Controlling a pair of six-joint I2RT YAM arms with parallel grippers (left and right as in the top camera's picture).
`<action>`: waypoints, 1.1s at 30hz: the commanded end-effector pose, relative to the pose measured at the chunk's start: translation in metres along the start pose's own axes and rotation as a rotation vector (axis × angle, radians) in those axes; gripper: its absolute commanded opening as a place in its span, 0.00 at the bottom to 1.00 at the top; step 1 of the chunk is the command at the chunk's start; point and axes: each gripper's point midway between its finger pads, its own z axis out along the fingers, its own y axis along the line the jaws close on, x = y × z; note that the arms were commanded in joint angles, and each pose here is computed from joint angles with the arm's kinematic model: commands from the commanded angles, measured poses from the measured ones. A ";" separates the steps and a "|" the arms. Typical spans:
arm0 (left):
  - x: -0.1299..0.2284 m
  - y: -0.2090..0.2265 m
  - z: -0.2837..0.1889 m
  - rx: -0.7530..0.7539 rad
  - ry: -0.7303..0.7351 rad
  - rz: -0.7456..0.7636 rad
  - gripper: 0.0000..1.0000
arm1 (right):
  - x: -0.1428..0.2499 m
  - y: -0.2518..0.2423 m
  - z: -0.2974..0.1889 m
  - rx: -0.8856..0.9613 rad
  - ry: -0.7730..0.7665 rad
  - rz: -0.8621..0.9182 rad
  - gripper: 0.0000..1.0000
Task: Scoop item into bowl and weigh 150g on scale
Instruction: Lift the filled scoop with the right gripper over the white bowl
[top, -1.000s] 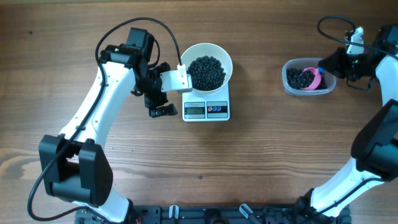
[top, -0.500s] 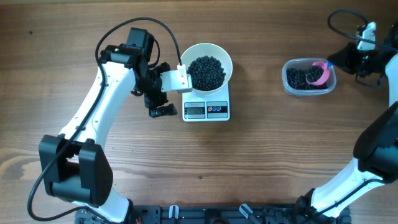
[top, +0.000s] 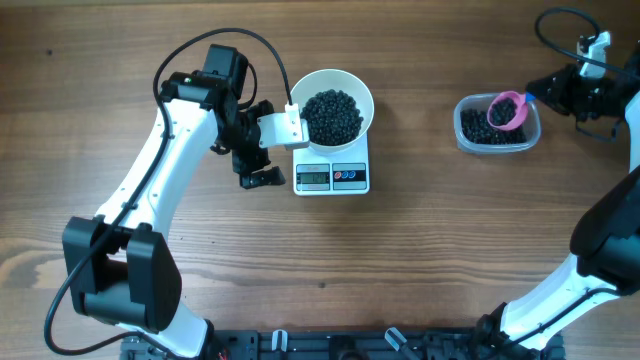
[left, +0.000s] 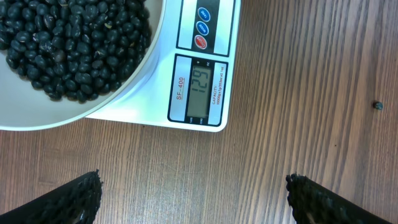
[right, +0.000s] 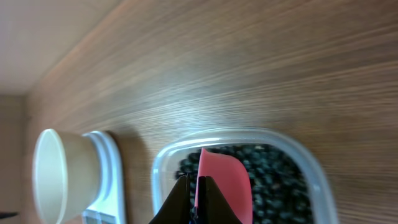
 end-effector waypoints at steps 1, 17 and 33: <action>-0.003 -0.004 0.003 0.019 -0.019 0.018 1.00 | -0.011 0.033 -0.012 -0.151 -0.039 -0.029 0.04; -0.003 -0.004 0.003 0.019 -0.019 0.018 1.00 | -0.022 0.121 -0.004 -0.488 -0.066 -0.181 0.04; -0.003 -0.004 0.003 0.019 -0.019 0.018 1.00 | 0.041 0.253 0.075 -0.598 0.094 -0.450 0.04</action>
